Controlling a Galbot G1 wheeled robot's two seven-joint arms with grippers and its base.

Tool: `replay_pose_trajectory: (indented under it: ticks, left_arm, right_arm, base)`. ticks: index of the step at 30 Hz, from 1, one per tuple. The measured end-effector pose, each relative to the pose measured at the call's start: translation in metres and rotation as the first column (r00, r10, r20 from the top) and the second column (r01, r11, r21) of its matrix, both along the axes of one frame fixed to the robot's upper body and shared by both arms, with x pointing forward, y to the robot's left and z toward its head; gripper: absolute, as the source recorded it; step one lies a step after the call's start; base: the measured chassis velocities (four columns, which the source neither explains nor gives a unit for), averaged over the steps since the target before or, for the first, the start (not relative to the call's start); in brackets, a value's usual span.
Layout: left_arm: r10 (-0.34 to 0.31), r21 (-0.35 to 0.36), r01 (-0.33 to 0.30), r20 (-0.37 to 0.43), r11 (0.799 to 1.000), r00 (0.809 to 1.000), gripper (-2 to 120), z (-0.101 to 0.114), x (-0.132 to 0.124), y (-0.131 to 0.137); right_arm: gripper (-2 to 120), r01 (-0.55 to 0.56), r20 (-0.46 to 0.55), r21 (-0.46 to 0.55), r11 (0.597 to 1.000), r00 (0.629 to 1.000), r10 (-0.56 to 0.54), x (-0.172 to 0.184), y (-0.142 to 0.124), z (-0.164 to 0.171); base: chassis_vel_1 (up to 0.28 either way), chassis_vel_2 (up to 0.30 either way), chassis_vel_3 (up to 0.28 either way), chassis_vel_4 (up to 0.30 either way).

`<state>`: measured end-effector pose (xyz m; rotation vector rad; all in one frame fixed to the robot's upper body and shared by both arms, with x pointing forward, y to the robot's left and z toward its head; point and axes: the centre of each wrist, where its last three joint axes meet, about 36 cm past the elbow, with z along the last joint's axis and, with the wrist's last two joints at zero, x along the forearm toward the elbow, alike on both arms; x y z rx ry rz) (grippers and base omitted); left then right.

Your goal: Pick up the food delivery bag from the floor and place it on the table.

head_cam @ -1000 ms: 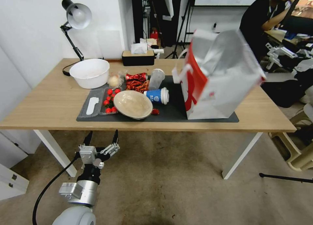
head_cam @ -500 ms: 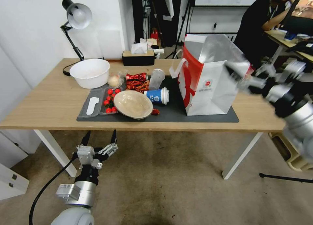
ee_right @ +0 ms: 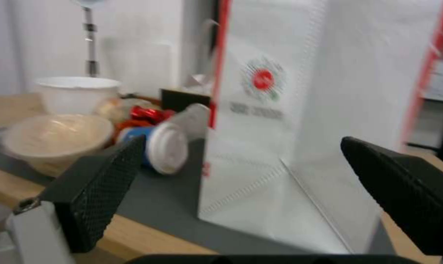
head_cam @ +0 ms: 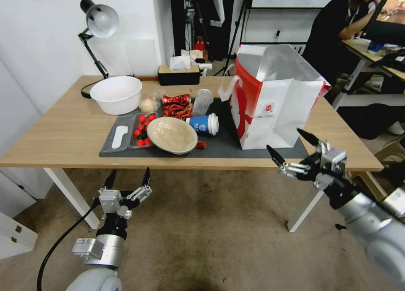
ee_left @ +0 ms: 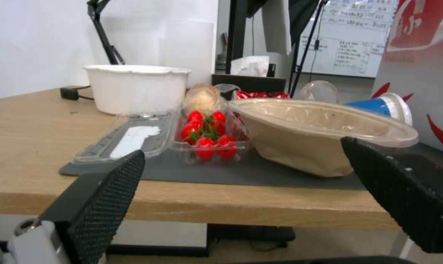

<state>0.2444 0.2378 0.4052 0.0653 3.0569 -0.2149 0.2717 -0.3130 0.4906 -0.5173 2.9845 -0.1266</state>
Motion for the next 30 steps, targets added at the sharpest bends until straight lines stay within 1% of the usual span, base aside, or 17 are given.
replay_pose_trajectory:
  ticks: [2,3,6,8,12,20,30]
  left_arm:
    - [0.0,0.0,0.0,0.0,1.0,1.0,100,0.0,0.0,0.0]
    - [-0.002,-0.001,0.002,0.001,1.0,1.0,100,-0.001,0.0,0.0]
    - [-0.003,-0.001,0.003,0.001,1.0,1.0,100,-0.001,0.0,0.0]
    - [-0.003,-0.001,0.003,0.002,1.0,1.0,100,-0.002,0.0,0.001]
    - [-0.003,0.001,0.003,0.004,1.0,1.0,100,-0.002,-0.001,0.001]
    - [-0.002,0.003,0.002,0.005,1.0,1.0,100,-0.002,-0.001,0.003]
    - [-0.008,0.004,0.008,0.01,1.0,1.0,100,-0.002,-0.001,0.003]
  right_arm:
    - [100,0.015,-0.001,0.002,1.0,1.0,-0.015,-0.002,0.001,-0.003]
    - [100,0.075,-0.003,0.013,0.997,0.997,-0.075,-0.01,0.007,-0.017]
    - [100,0.114,-0.003,0.022,0.993,0.993,-0.114,-0.014,0.011,-0.027]
    - [100,0.185,0.0,0.035,0.982,0.983,-0.186,-0.023,0.016,-0.046]
    - [100,0.23,-0.007,0.038,0.972,0.973,-0.23,-0.027,0.022,-0.057]
    - [100,0.265,-0.017,0.033,0.964,0.964,-0.264,-0.028,0.028,-0.07]
    - [100,0.27,-0.025,0.033,0.962,0.963,-0.269,-0.028,0.031,-0.075]
  base:
    - [0.0,0.0,0.0,0.0]
    - [0.0,0.0,0.0,0.0]
    - [0.0,0.0,0.0,0.0]
    - [0.0,0.0,0.0,0.0]
    - [0.0,0.0,0.0,0.0]
    - [0.0,0.0,0.0,0.0]
    - [0.0,0.0,0.0,0.0]
